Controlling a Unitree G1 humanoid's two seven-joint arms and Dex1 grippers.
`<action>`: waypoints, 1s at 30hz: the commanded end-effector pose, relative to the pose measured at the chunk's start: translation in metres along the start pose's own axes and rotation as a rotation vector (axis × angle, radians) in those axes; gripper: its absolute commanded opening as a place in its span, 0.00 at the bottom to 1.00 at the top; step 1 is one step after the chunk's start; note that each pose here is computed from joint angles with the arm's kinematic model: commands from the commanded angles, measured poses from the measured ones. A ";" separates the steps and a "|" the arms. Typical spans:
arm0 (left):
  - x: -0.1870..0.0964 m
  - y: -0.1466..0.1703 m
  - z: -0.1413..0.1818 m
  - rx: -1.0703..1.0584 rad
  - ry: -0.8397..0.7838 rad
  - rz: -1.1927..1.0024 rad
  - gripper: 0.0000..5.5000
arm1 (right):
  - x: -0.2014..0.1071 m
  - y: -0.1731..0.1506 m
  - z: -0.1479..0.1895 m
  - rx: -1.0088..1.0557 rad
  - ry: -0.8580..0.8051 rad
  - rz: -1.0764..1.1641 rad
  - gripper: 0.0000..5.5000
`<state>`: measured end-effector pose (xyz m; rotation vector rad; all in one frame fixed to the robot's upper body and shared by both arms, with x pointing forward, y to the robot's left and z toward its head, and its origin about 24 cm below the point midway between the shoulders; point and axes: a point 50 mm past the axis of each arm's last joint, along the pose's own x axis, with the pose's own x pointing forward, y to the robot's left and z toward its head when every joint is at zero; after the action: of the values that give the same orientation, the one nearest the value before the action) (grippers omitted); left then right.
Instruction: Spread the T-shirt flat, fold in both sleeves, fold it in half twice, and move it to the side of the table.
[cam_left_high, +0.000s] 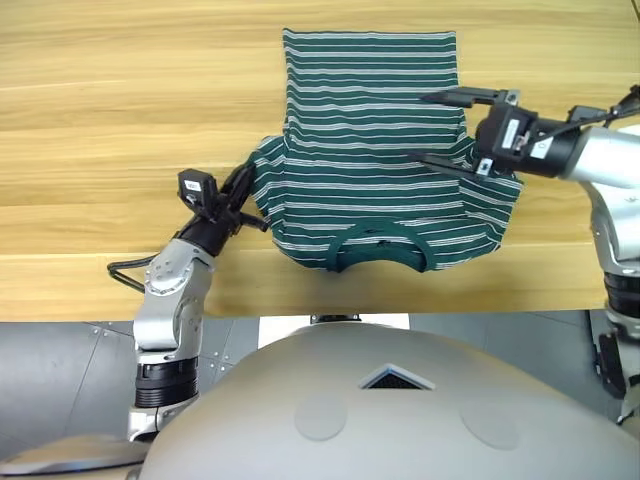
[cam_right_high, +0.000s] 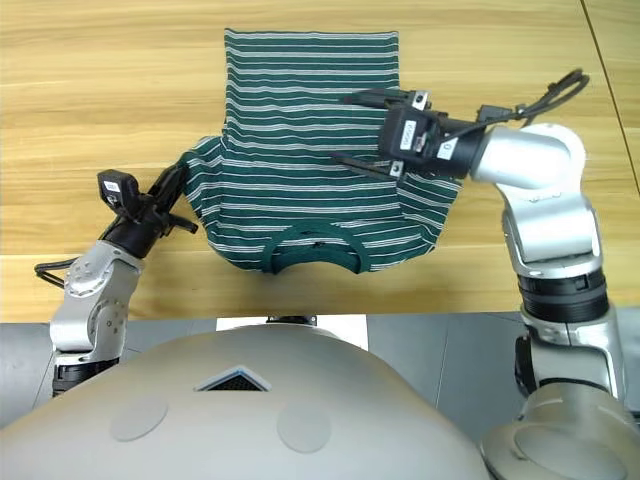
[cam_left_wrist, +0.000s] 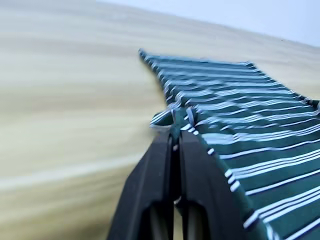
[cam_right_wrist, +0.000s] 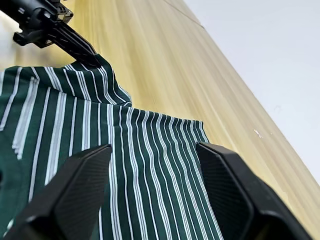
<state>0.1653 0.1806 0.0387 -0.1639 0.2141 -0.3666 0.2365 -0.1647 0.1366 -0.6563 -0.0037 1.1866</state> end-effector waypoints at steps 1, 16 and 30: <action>-0.001 -0.011 0.006 0.056 -0.006 -0.037 0.01 | 0.019 -0.006 -0.007 0.017 0.032 0.010 0.58; 0.035 -0.050 -0.015 0.177 0.261 -0.146 0.01 | -0.072 0.044 -0.090 0.567 0.528 -0.341 0.58; 0.013 -0.093 -0.013 0.056 0.277 -0.217 0.26 | -0.193 0.077 -0.143 0.853 0.481 -0.473 0.75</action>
<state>0.1496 0.0951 0.0405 -0.0723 0.4522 -0.5839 0.1314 -0.3911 0.0503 -0.2228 0.7131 0.4270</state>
